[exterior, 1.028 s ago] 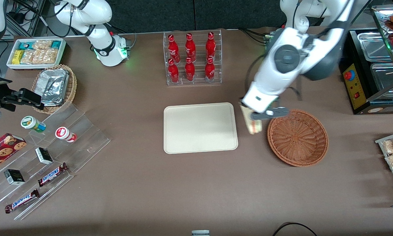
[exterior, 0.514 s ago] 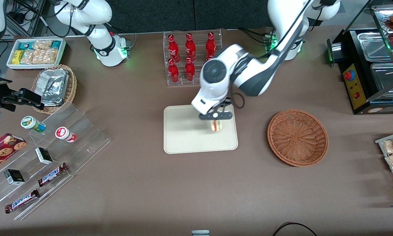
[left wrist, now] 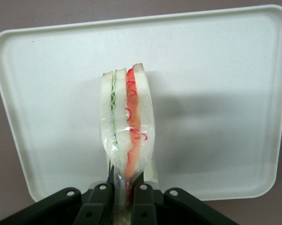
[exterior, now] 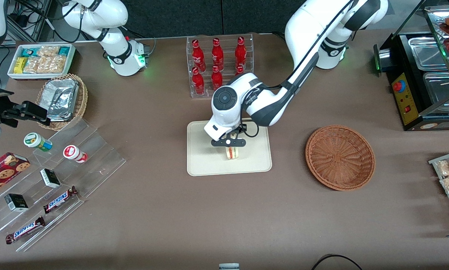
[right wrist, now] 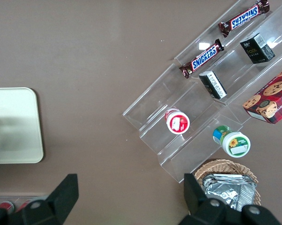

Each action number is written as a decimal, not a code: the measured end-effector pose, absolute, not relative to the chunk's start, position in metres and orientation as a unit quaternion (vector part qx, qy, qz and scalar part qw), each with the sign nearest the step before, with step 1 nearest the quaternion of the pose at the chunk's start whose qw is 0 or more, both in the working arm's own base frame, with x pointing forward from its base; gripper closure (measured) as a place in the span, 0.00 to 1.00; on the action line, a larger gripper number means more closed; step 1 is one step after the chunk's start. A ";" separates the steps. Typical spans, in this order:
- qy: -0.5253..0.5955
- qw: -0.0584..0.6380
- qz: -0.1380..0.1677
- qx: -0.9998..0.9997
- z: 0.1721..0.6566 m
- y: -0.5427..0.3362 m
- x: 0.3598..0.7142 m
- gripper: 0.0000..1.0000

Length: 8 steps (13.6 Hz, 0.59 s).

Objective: Place sandwich from basket to tray
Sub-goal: 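Lower the sandwich onto the tray and open the left gripper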

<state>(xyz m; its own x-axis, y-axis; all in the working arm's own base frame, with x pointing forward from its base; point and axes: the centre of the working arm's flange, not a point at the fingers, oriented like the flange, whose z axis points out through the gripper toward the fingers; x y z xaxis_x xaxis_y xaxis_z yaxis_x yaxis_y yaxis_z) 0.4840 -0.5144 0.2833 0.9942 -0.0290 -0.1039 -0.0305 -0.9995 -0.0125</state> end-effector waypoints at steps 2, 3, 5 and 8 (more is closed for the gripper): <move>0.021 0.004 0.048 -0.999 0.275 -0.520 0.481 0.85; 0.027 0.008 0.045 -0.999 0.270 -0.523 0.478 0.85; 0.036 0.010 0.042 -0.998 0.259 -0.529 0.473 0.85; 0.038 0.012 0.045 -0.998 0.244 -0.530 0.472 0.85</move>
<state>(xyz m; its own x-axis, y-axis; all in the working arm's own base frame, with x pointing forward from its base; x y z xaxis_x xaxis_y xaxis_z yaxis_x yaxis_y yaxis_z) 0.4719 -0.5296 0.2442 0.9930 -0.0755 -0.0912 -0.0776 -0.9968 -0.0198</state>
